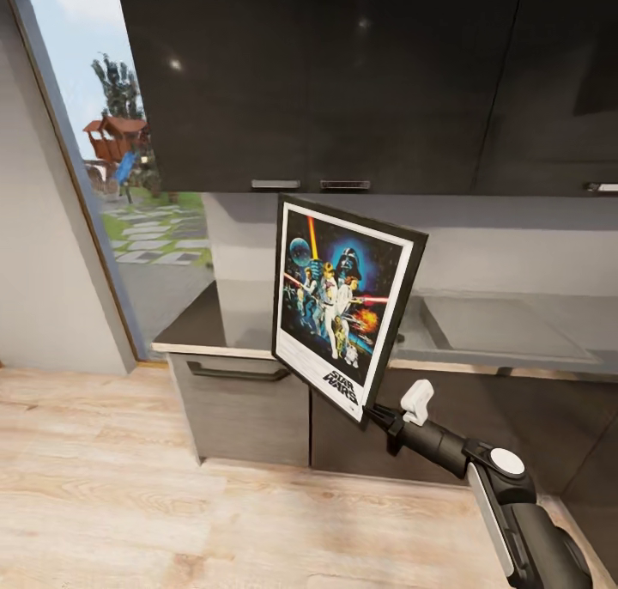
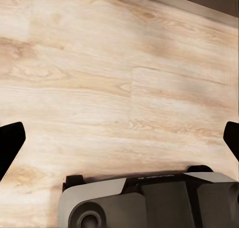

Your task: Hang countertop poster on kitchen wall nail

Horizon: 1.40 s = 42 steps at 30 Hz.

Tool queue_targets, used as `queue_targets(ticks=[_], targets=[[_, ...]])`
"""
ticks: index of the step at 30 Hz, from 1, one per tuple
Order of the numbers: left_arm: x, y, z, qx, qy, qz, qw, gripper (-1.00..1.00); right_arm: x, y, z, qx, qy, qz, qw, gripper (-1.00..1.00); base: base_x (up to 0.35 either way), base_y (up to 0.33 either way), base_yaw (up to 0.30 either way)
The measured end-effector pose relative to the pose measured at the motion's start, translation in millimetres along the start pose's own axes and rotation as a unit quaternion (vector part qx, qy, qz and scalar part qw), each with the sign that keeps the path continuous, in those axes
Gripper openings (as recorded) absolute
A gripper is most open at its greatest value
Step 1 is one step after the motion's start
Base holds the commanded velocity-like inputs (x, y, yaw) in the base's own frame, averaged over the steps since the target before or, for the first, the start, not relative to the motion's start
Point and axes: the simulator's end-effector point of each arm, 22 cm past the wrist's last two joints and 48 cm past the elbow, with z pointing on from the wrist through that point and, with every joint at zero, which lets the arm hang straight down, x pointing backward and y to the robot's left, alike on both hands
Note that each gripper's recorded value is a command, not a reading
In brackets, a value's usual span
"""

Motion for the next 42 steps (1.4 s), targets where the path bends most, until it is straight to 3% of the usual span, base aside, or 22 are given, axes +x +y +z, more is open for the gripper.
queue_targets(ticks=[14,42], targets=[[0.4,0.2,-0.2,-0.001,0.0,-0.001,1.0,1.0,-0.3,1.2,0.4,-0.001,0.0,-0.001,1.0,-1.0,0.101,0.281,0.287],[1.0,0.2,-0.1,-0.001,0.001,-0.001,1.0,1.0,-0.4,0.7,-0.3,-0.001,0.0,-0.001,1.0,-1.0,0.234,0.235,0.262]])
